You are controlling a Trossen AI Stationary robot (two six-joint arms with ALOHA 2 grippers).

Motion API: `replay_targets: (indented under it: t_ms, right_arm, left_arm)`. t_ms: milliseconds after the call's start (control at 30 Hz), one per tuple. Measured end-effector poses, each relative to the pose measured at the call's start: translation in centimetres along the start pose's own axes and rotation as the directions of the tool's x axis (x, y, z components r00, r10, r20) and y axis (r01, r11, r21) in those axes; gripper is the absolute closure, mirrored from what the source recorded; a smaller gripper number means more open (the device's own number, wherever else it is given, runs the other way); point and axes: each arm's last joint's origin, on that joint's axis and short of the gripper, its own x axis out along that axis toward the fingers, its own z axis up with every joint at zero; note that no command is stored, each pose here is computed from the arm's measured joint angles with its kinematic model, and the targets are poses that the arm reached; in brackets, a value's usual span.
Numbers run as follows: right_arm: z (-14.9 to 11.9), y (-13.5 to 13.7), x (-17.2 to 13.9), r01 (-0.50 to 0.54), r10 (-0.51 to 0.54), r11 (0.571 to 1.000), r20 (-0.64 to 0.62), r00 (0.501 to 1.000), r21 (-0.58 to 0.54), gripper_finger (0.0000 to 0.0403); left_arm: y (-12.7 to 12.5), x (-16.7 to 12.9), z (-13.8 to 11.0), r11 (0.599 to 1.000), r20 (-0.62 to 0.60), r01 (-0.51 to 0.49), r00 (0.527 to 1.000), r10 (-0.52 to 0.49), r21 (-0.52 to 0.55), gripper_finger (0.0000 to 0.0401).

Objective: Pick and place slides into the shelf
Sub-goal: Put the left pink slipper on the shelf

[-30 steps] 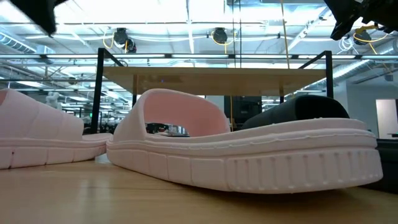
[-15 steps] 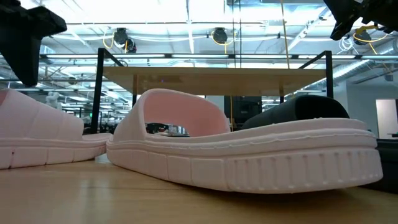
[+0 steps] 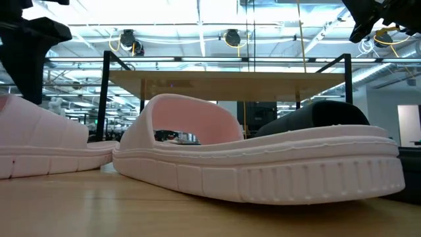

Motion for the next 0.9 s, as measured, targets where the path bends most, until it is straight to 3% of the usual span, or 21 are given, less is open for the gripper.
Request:
replay_targets:
  t_ms: [567, 900]
  right_arm:
    - [0.0, 0.0, 0.0, 0.0, 0.0, 1.0, -0.001, 1.0, -0.002, 0.0213]
    - [0.0, 0.0, 0.0, 0.0, 0.0, 1.0, -0.002, 1.0, -0.003, 0.0213]
  left_arm:
    - [0.3, 0.3, 1.1, 0.998, 0.066, 0.014, 0.998, -0.017, 0.055, 0.0144]
    - [0.6, 1.2, 0.4, 0.999, 0.035, -0.004, 0.999, 0.002, 0.051, 0.0148]
